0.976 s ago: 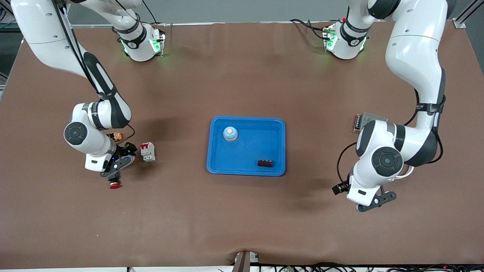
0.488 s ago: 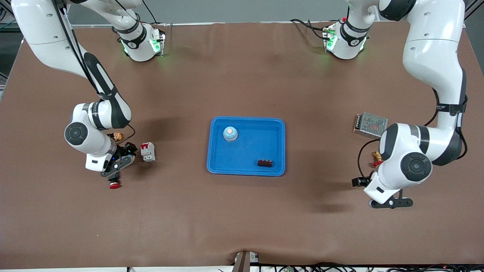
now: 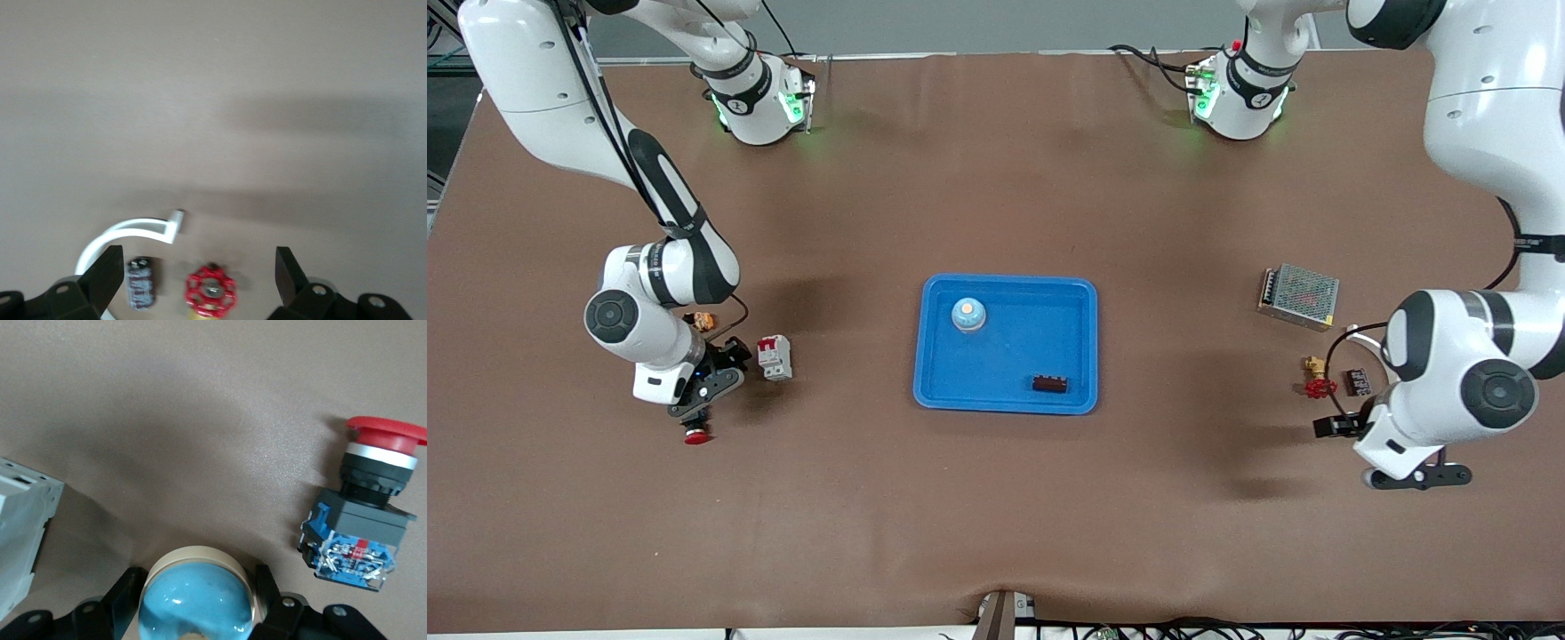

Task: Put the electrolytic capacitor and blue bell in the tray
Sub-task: 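Grasp the second bell with the right gripper while the left gripper returns, then lift the bell with the right gripper while the left gripper nears the capacitor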

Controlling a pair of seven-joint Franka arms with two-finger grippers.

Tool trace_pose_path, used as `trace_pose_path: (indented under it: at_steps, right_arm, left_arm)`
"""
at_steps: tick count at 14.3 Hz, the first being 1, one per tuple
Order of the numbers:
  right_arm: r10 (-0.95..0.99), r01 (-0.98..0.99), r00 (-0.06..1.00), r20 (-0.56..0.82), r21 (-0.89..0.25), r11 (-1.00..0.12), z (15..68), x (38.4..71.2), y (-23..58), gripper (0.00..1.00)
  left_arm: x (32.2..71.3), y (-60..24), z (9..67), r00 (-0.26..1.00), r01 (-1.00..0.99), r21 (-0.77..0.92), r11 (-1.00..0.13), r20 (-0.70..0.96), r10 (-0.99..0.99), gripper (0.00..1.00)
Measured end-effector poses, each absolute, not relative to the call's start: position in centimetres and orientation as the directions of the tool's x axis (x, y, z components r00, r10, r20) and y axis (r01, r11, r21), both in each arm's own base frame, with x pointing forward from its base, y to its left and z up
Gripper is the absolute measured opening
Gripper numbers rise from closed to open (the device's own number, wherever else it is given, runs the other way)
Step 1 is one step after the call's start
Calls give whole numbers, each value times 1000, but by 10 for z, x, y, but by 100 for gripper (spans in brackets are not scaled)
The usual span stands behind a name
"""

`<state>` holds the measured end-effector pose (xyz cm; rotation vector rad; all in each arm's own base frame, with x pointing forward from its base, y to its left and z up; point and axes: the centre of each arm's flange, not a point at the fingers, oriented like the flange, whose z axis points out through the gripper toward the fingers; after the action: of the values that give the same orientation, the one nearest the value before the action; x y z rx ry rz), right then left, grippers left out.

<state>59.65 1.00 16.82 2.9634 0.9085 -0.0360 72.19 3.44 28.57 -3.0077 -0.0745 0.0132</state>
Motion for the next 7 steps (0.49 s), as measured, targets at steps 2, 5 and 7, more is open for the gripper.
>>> trace_pose_path:
  at_steps: [2, 5, 7]
  right_arm:
    - [560, 561, 828, -33, 33, -827, 169, 597, 10, 73]
    - [560, 560, 828, -32, 34, -827, 170, 597, 10, 70]
    - [559, 560, 828, -32, 34, -828, 171, 598, 10, 69]
  left_arm:
    - [714, 55, 281, 996, 64, -119, -991, 63, 57, 100]
    - [688, 80, 256, 993, 63, -103, -993, 104, 52, 100]
    - [673, 91, 239, 995, 62, -99, -993, 82, 54, 100]
